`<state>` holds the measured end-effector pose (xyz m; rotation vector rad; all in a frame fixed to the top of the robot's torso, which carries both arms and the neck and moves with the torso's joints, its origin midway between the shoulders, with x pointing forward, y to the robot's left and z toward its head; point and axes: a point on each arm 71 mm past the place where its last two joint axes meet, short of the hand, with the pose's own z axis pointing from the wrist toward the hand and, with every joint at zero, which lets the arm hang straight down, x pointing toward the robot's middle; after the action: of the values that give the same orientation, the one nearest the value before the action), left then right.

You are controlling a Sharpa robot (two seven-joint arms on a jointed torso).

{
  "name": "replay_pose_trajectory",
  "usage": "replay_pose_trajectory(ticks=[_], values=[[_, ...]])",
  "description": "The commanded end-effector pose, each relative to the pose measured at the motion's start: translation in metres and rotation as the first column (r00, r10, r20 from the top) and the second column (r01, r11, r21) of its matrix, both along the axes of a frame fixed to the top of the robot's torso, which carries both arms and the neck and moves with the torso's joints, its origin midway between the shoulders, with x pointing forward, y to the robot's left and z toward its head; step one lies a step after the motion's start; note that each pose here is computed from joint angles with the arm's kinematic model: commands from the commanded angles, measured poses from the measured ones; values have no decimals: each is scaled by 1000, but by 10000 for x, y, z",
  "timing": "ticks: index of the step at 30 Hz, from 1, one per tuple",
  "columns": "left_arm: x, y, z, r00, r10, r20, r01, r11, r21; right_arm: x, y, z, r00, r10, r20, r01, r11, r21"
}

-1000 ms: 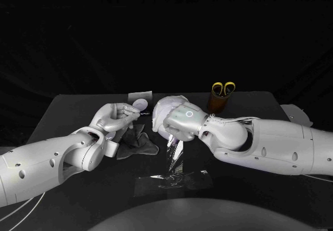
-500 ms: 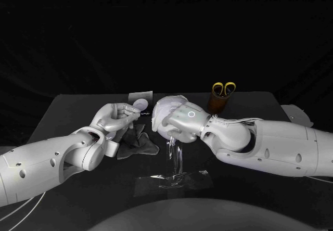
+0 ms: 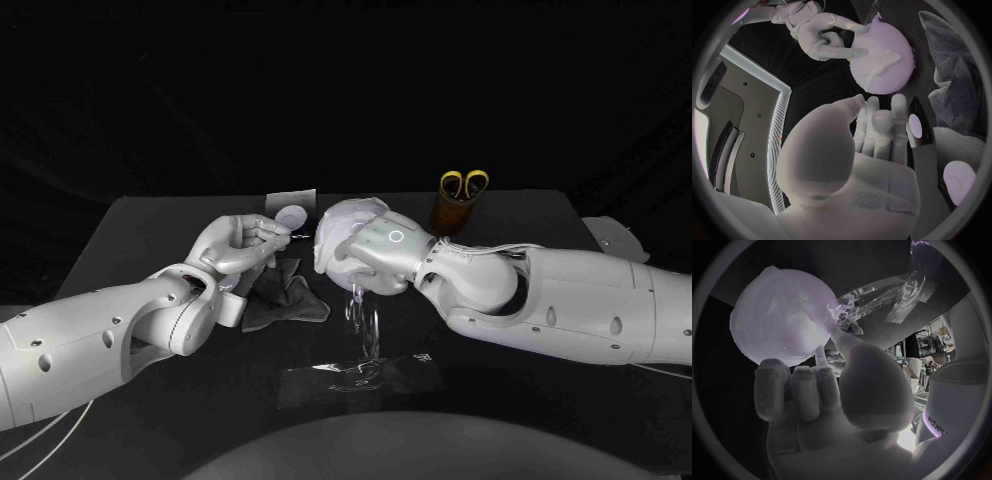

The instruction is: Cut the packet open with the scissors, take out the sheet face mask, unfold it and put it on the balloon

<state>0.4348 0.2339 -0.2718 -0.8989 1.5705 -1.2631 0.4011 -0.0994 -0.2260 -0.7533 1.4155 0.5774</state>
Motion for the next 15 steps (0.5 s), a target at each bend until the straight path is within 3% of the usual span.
replay_pose_trajectory(ticks=[1,15], values=[[0,-23,14,1000,-10,-1,10,1000,-10,32,-12,-26,1000,-25,-6,24,999,-32],[-3,-24,13,1000,-8,-4,8,1000,-9,53,10,-60,1000,-24,-7,24,997,-74]])
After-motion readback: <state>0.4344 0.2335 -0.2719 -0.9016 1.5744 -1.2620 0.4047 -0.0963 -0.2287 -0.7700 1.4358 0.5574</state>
